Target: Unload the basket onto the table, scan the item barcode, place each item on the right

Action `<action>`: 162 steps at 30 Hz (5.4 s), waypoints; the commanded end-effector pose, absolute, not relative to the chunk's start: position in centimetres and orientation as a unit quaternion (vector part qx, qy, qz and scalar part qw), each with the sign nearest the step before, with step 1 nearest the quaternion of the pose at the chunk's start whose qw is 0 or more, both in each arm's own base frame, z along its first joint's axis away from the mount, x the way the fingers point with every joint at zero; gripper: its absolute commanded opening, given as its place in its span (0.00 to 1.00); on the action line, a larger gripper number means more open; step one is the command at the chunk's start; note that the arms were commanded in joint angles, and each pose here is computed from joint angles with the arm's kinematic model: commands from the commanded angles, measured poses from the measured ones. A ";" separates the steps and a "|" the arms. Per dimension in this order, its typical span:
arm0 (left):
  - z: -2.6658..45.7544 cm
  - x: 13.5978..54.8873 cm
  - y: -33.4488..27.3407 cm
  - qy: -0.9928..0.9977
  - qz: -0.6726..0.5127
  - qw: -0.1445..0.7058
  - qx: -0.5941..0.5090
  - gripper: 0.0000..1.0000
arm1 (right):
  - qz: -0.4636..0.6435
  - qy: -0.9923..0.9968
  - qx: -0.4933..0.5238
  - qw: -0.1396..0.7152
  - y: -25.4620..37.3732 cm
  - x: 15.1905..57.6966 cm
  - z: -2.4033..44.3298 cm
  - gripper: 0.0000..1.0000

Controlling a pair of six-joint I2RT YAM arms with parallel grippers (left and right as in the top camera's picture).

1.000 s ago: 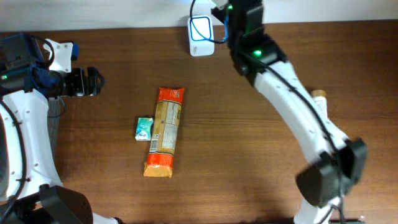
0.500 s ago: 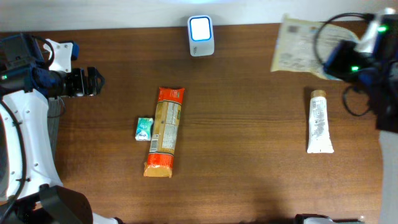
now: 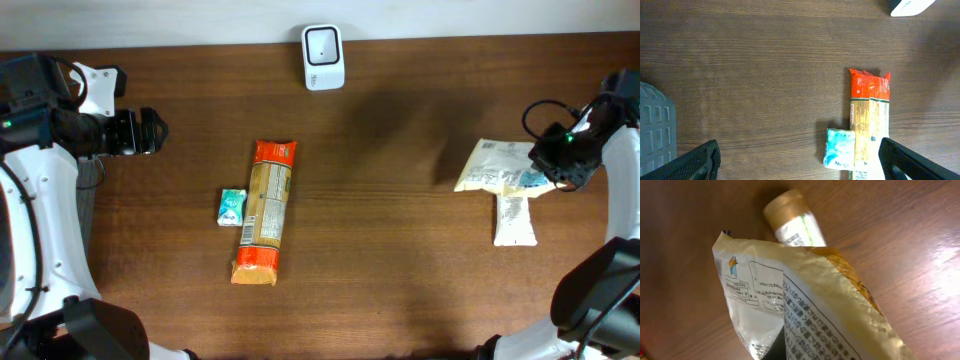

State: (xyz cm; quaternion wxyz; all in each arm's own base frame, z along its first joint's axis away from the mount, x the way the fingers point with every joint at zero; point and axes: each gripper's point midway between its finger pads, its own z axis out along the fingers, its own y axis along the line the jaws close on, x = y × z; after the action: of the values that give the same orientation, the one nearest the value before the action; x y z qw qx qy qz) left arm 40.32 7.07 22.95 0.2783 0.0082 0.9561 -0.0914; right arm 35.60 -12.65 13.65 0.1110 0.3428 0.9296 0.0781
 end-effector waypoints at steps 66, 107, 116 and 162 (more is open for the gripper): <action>23.3 40.4 6.9 0.954 -0.092 0.284 0.019 0.99 | 0.116 0.985 0.047 0.116 8.8 47.7 10.1 0.28; 23.3 40.4 6.9 0.954 -0.092 0.284 0.019 0.99 | 0.195 0.972 -0.118 0.049 24.2 41.8 15.3 0.62; 23.3 40.4 6.9 0.954 -0.092 0.284 0.019 0.99 | 0.178 0.982 -0.064 0.029 33.7 36.8 6.4 0.80; 23.3 40.4 6.9 0.954 -0.092 0.284 0.019 0.99 | -0.015 0.991 -0.115 -0.060 23.2 34.9 3.8 0.51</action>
State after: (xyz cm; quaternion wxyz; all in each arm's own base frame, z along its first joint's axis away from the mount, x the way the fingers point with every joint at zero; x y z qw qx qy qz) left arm 40.32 7.07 22.95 0.2783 0.0082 0.9561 -0.0914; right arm 35.19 21.91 3.96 -0.0519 -0.0989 0.9929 -0.0405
